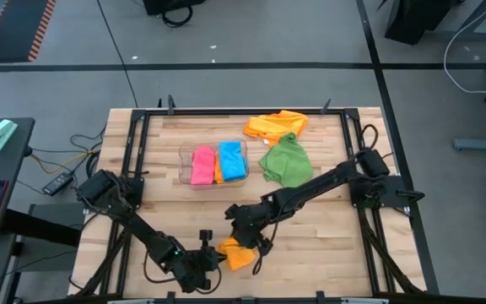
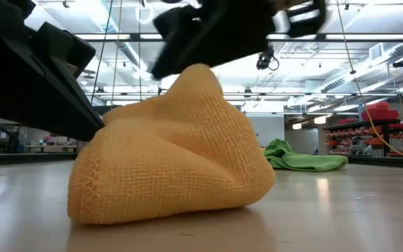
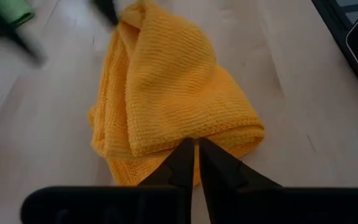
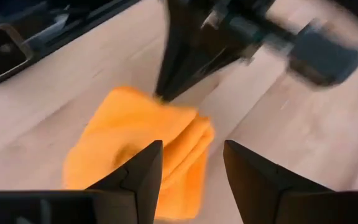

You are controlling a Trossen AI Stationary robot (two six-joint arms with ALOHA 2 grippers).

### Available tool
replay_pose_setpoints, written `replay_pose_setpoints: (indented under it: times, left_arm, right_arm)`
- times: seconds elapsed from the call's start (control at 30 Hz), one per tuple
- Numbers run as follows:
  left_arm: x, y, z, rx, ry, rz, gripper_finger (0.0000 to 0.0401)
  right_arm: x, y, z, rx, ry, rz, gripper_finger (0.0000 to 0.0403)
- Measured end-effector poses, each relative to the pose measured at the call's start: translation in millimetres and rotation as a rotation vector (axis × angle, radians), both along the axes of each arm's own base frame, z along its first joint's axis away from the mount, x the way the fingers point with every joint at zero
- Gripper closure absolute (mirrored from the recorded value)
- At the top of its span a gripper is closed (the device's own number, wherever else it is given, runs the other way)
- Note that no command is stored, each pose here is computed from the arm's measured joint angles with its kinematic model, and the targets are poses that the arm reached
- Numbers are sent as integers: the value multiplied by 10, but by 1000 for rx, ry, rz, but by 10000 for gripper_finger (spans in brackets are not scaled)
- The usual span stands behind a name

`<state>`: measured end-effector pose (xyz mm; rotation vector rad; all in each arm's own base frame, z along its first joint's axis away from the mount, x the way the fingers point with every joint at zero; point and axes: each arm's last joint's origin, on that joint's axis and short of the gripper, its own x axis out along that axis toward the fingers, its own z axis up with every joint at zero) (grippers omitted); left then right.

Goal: Fold microfiber towels
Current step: Put the bottom folded orange microfiber cloth into the transparent bin

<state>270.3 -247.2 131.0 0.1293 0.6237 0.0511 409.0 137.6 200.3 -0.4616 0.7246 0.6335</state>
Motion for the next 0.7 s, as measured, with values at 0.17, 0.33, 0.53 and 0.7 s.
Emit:
replay_pose_setpoints:
  times: [0.17,0.33,0.53,0.7]
  left_arm:
    - [-11,-11,1,0,0,-4,384]
    - [-5,-5,1,0,0,-2,393]
    - [-2,-3,2,-16,-3,10,373]
    - [-12,-17,5,-19,-2,2,372]
  right_arm:
    - [-127,175,133,53,25,28,224]
    - [-200,428,155,100,-10,102,224]
    - [-229,442,-306,93,-17,100,232]
    - [-182,176,-445,117,-117,33,241]
